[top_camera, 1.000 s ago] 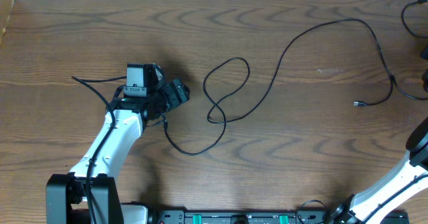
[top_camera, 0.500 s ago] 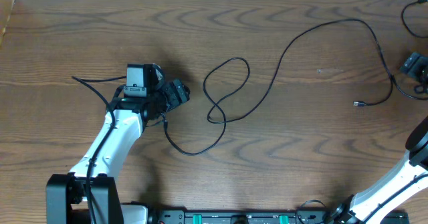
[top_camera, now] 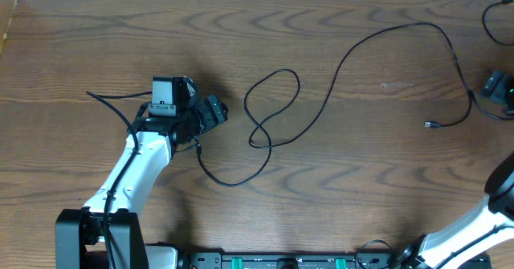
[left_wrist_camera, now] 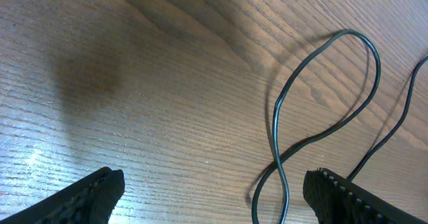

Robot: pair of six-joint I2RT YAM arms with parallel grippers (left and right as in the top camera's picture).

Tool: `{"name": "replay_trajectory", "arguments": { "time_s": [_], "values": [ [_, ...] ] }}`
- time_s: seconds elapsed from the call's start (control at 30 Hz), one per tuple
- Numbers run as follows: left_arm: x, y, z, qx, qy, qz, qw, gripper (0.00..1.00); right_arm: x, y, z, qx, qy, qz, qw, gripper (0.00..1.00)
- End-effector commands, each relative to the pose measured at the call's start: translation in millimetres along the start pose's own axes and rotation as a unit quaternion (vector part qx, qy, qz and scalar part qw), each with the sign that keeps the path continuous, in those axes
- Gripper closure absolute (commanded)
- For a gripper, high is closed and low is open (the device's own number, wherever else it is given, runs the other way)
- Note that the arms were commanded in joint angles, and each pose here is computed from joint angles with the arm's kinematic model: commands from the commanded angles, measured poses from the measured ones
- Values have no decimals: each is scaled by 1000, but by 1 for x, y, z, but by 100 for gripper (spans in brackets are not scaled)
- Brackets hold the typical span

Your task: Untangle cables

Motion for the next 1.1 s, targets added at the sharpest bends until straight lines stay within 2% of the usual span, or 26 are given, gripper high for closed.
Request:
{"name": "replay_trajectory", "arguments": {
  "time_s": [0.0,0.13,0.4,0.73,1.07],
  "values": [
    [6,-1,-2,4,7,-6,1000,9,18,-44,5,27,-33,-33,999,2],
    [6,-1,-2,4,7,-6,1000,9,5,-54,1,23,-36,-1,999,1],
    [6,-1,-2,4,7,-6,1000,9,-31,-37,-9,9,-32,54,998,1],
    [6,-1,-2,4,7,-6,1000,9,-72,-9,-38,-7,-5,64,998,1],
    [6,-1,-2,4,7,-6,1000,9,-97,10,-46,-9,1,37,999,1]
  ]
}}
Point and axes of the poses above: each gripper's point midway between its finger pads, its own y axis out along the fingers, its own z axis along the line the jaws close on, x = y × z, the point moved 5 cm from there along -y, back along the fingers, and after that the axes turned 11 degrees about y, right-handed, at the moved point
